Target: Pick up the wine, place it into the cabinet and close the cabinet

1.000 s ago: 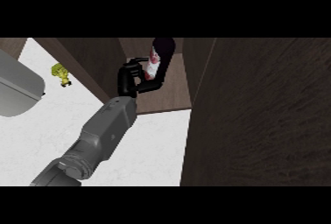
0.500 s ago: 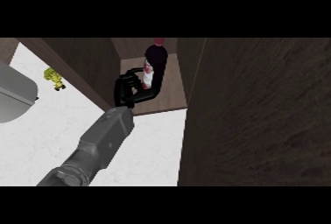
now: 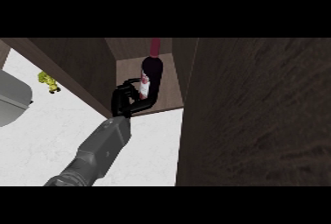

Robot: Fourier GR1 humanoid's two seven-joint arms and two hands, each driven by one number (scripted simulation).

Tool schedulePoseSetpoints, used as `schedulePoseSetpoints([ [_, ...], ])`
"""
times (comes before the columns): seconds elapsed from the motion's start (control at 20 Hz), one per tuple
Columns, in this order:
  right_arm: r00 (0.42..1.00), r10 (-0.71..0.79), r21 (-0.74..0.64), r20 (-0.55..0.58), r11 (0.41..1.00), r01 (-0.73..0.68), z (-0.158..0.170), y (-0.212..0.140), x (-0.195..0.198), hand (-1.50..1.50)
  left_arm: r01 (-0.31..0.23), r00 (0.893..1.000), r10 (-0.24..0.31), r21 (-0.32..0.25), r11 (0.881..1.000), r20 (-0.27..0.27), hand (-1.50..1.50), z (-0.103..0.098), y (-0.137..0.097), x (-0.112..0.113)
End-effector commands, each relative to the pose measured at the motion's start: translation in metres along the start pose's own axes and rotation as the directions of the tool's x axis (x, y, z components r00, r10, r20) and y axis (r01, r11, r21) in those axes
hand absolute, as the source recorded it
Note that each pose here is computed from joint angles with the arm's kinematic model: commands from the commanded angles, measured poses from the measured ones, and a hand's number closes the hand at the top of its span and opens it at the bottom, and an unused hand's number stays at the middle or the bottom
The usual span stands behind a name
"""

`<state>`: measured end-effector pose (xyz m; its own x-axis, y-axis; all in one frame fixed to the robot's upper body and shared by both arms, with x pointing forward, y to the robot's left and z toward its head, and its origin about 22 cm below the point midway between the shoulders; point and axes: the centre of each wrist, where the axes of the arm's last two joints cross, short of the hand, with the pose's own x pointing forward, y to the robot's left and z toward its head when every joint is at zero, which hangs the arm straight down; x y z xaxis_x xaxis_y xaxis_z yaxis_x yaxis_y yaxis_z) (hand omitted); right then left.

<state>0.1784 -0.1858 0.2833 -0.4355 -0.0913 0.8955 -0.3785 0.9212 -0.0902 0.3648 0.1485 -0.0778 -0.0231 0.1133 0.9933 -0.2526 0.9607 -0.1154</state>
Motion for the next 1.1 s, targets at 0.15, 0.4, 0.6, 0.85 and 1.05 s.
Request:
schedulePoseSetpoints([
  [0.15, 1.0, -0.001, 0.027, -0.012, 1.0, 0.001, 0.005, -0.005, 0.0, -1.5, 0.03, 0.999, -0.031, 0.028, 0.999, 0.019, 1.5, -0.002, -0.004, 0.003],
  [0.4, 0.999, -0.041, 0.032, -0.004, 0.999, 0.042, 0.002, 0.0, -0.003, -1.5, 0.021, 0.999, -0.021, 0.011, 1.0, 0.033, 1.5, -0.009, -0.015, 0.016],
  [0.6, 1.0, -0.029, 0.038, -0.011, 0.999, 0.029, 0.004, -0.004, -0.004, -1.5, 0.023, 0.999, -0.025, 0.042, 0.999, 0.049, 1.5, -0.015, -0.023, 0.025],
  [0.85, 1.0, -0.009, 0.023, -0.015, 1.0, 0.01, 0.004, -0.007, -0.006, -1.5, 0.024, 0.998, -0.026, 0.031, 0.999, 0.062, 1.5, -0.028, -0.043, 0.05],
  [1.05, 1.0, -0.018, 0.01, -0.012, 1.0, 0.018, 0.008, -0.009, -0.006, -1.5, 0.035, 0.998, -0.037, 0.043, 0.998, 0.049, 1.5, -0.033, -0.051, 0.061],
])
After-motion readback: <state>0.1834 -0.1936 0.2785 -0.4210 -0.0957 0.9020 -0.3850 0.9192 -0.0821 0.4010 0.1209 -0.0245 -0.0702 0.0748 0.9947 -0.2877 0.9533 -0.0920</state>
